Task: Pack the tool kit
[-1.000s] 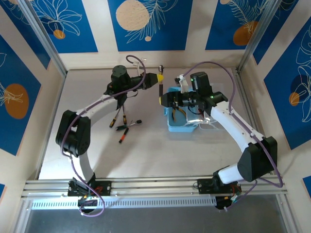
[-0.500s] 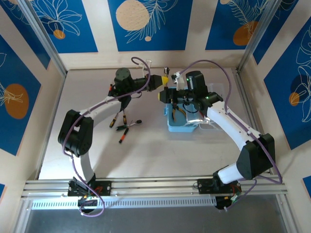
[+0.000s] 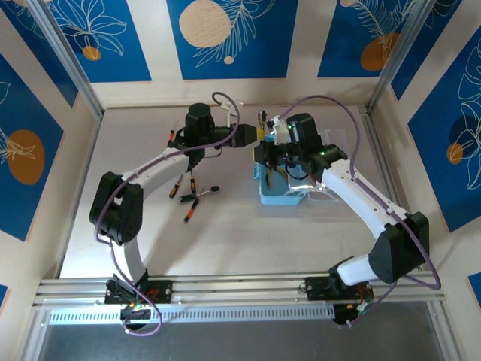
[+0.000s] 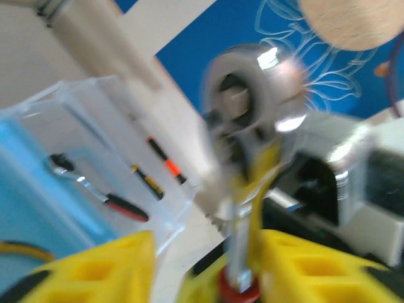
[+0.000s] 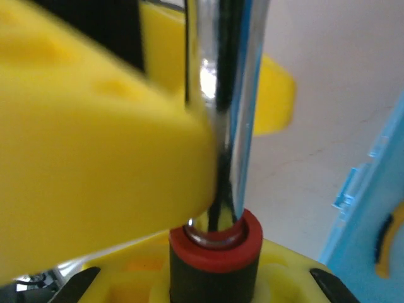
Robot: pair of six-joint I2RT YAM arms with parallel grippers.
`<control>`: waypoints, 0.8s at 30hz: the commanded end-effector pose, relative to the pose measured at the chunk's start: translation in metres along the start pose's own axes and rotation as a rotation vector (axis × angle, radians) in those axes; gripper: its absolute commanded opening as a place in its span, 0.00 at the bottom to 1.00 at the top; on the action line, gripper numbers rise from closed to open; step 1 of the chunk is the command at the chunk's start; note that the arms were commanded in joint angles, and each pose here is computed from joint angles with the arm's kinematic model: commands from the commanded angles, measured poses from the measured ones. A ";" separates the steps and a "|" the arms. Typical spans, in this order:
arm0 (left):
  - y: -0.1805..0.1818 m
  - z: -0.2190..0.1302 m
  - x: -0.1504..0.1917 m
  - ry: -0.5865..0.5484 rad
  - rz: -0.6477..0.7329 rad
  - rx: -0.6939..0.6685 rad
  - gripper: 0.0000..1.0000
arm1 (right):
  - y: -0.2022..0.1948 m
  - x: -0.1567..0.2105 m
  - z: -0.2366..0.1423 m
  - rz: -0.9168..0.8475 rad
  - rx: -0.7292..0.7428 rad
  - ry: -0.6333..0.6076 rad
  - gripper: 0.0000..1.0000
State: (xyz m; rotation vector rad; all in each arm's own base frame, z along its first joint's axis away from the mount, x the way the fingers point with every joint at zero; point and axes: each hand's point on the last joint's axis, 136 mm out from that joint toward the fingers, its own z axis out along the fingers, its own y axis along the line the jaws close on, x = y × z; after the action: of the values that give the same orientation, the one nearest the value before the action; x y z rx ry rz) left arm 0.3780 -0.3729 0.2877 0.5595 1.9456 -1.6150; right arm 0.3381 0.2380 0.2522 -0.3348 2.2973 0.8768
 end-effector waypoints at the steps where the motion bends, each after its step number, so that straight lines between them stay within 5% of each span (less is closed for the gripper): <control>1: 0.013 -0.020 0.014 0.114 0.127 -0.220 0.79 | 0.006 -0.026 -0.039 -0.086 0.041 -0.110 0.00; 3: 0.024 -0.033 0.009 0.126 0.162 -0.325 1.00 | -0.003 -0.021 -0.046 -0.091 0.074 -0.101 0.00; 15: 0.093 -0.147 -0.008 0.101 0.206 -0.821 1.00 | -0.085 0.016 -0.070 0.031 0.336 0.009 0.00; 24: 0.123 -0.166 0.035 0.176 0.137 -0.916 1.00 | -0.130 0.041 -0.059 0.085 0.492 0.140 0.00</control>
State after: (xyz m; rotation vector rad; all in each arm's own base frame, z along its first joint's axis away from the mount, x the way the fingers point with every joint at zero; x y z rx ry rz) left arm 0.4138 -0.1966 0.2052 0.4237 2.3797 -0.5335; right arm 0.3346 0.1090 0.2008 -0.0773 2.5511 0.3763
